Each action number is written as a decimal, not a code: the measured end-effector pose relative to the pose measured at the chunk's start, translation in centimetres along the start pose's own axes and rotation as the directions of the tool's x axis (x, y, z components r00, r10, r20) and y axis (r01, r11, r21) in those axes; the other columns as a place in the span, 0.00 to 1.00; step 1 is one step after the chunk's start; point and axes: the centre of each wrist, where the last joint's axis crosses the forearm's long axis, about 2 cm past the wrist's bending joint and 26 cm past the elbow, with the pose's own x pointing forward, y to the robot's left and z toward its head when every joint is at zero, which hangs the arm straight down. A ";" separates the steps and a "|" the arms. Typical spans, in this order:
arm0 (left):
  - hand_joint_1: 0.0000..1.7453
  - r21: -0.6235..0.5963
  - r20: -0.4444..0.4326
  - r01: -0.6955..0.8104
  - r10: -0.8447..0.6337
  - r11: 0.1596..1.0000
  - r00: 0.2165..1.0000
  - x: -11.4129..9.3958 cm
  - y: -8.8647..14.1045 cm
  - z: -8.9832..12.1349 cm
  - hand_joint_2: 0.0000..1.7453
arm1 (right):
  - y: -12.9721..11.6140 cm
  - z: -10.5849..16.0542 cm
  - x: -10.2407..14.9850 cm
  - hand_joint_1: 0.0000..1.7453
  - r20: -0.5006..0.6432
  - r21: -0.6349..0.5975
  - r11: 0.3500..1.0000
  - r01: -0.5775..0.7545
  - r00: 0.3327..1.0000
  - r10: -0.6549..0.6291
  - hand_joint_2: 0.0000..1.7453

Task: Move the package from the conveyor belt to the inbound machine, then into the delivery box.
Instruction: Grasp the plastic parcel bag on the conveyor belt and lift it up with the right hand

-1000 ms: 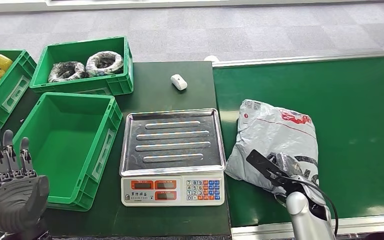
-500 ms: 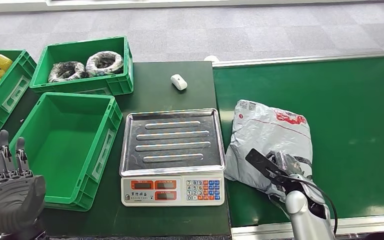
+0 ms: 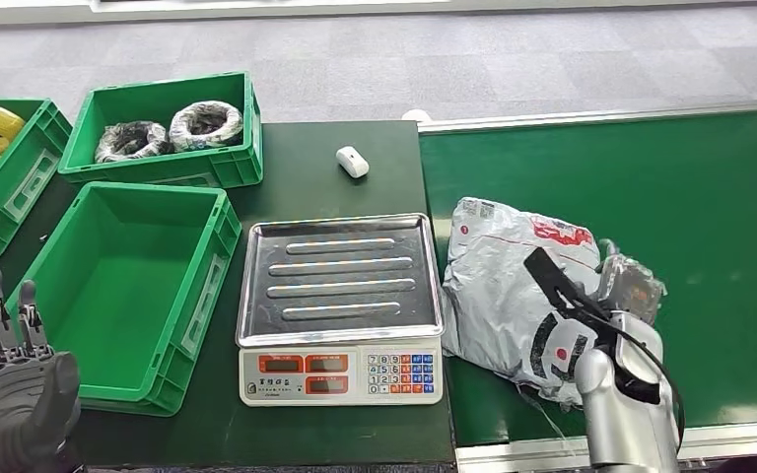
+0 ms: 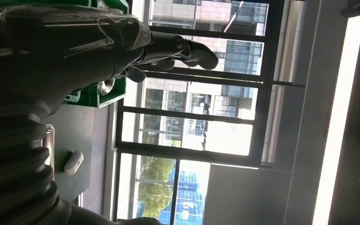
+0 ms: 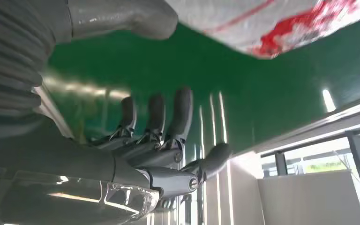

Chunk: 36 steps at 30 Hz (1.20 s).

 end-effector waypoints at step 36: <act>0.00 -0.060 -0.008 -0.050 0.049 0.997 0.999 -2.9 1.2 -1.3 1.00 | -1.1 -6.2 -6.3 0.00 0.368 0.791 0.572 -0.216 0.916 -0.163 1.00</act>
